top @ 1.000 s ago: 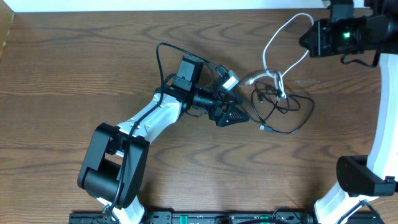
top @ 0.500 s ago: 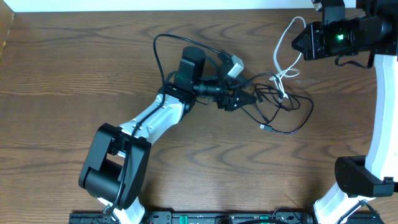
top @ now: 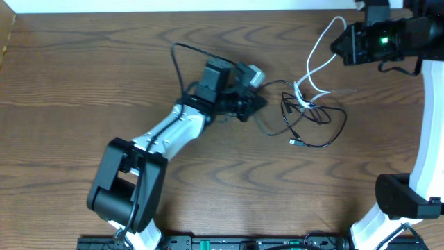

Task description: Untangle cables

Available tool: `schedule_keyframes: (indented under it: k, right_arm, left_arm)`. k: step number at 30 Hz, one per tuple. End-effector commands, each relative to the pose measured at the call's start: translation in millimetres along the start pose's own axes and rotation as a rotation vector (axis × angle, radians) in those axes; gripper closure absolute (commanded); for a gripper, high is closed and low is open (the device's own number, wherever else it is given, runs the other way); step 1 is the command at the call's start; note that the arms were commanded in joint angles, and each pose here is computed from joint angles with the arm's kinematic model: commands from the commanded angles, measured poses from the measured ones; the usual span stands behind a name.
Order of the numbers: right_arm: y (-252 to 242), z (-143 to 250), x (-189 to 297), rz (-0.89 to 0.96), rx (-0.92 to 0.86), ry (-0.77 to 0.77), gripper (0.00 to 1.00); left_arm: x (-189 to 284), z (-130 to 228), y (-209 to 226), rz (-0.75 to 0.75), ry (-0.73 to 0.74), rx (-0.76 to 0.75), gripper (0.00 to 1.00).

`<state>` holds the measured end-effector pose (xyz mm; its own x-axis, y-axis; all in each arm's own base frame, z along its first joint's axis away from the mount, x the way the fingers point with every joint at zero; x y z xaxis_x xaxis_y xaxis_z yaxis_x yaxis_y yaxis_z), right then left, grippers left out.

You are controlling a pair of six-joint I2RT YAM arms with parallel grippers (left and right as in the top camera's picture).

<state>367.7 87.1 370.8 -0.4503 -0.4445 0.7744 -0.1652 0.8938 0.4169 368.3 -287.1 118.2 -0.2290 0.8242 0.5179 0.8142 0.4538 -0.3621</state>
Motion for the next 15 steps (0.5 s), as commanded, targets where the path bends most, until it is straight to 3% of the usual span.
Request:
schedule_keyframes:
  k: [1,15]
  right_arm:
    - [-23,-9,6,0.044,-0.026,-0.033,0.99]
    - [-101,-26,47,0.1,-0.205,-0.164,0.99]
  left_arm:
    - [32,8,57,-0.162,0.006,0.025,0.93]
    - [185,50,196,-0.491,-0.165,0.432,0.92]
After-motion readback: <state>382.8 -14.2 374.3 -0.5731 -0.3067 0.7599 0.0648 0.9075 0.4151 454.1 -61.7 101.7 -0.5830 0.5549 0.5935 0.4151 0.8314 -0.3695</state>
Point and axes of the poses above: each gripper's point midway between its finger pads, its own x axis back along the fingers, its own y axis along the line the jaws close on, z = x × y, the point moved 1 cm from there along x, back along the fingers, and after that the axes turned 9 degrees about -x, right-handed, at the moved point
